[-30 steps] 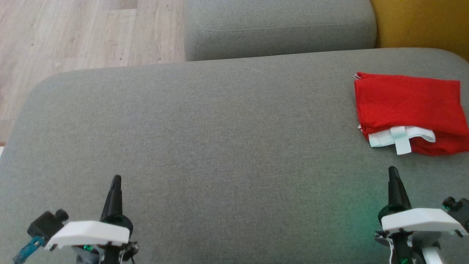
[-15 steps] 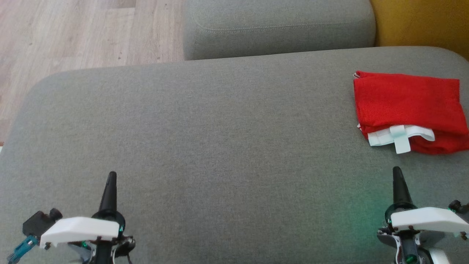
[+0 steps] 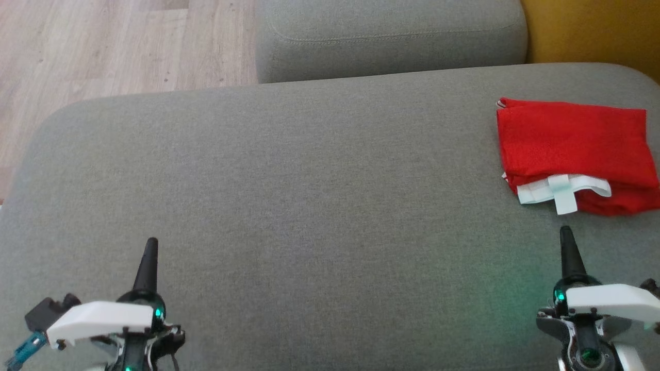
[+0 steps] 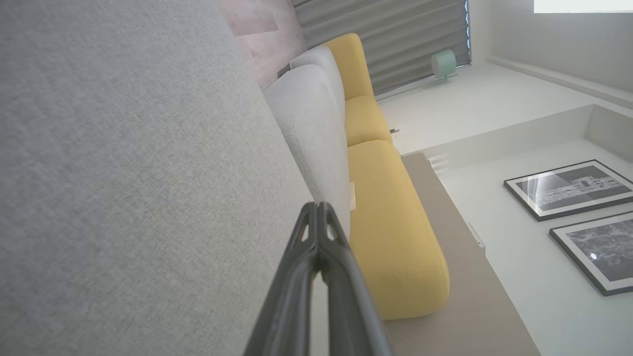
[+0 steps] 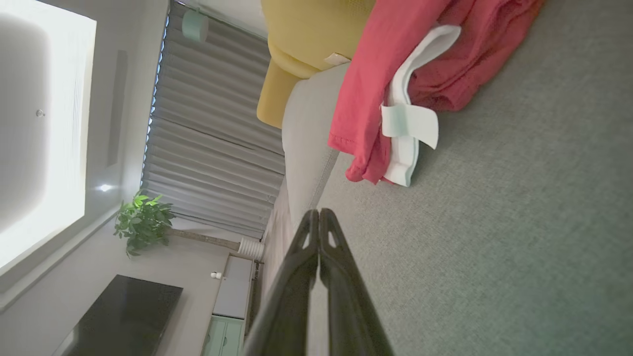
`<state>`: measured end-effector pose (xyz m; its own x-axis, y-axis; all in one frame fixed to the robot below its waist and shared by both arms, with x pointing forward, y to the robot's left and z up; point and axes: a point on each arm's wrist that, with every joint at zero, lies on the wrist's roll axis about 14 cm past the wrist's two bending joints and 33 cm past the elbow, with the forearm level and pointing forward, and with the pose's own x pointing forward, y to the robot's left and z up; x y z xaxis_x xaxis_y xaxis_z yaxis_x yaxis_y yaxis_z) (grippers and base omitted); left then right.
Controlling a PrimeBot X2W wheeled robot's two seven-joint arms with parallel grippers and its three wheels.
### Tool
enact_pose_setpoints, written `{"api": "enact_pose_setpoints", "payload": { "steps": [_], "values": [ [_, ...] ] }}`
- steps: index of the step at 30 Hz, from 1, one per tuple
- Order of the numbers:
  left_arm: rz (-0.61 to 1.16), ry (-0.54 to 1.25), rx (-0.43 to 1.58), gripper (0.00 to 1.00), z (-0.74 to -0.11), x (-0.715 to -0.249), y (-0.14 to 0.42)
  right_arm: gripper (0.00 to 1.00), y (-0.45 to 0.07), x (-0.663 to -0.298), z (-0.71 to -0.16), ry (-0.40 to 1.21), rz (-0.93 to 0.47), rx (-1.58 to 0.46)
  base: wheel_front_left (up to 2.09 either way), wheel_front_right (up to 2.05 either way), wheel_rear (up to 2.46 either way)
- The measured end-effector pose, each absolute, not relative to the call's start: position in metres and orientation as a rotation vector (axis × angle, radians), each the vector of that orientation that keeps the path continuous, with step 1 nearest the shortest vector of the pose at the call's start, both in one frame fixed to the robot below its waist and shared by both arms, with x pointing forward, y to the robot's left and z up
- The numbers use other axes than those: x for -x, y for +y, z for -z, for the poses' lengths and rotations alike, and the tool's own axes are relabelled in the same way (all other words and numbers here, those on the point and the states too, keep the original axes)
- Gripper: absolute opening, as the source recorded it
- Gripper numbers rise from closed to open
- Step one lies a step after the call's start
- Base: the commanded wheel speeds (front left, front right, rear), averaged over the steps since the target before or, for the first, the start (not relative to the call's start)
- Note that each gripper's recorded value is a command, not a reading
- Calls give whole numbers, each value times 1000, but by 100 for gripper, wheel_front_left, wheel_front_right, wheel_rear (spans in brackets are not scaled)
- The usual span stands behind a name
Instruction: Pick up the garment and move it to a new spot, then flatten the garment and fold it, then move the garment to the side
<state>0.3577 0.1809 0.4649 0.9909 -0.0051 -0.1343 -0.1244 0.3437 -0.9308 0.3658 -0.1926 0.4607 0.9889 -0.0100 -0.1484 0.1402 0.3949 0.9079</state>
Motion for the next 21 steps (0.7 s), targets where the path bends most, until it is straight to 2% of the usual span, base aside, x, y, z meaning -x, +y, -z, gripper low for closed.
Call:
{"api": "enact_pose_setpoints", "payload": {
  "steps": [21],
  "values": [
    [-68,113,1435,0,-471,-367,184,0,-202,-367,-465,96,112,-1408,0,0,0]
  ]
}}
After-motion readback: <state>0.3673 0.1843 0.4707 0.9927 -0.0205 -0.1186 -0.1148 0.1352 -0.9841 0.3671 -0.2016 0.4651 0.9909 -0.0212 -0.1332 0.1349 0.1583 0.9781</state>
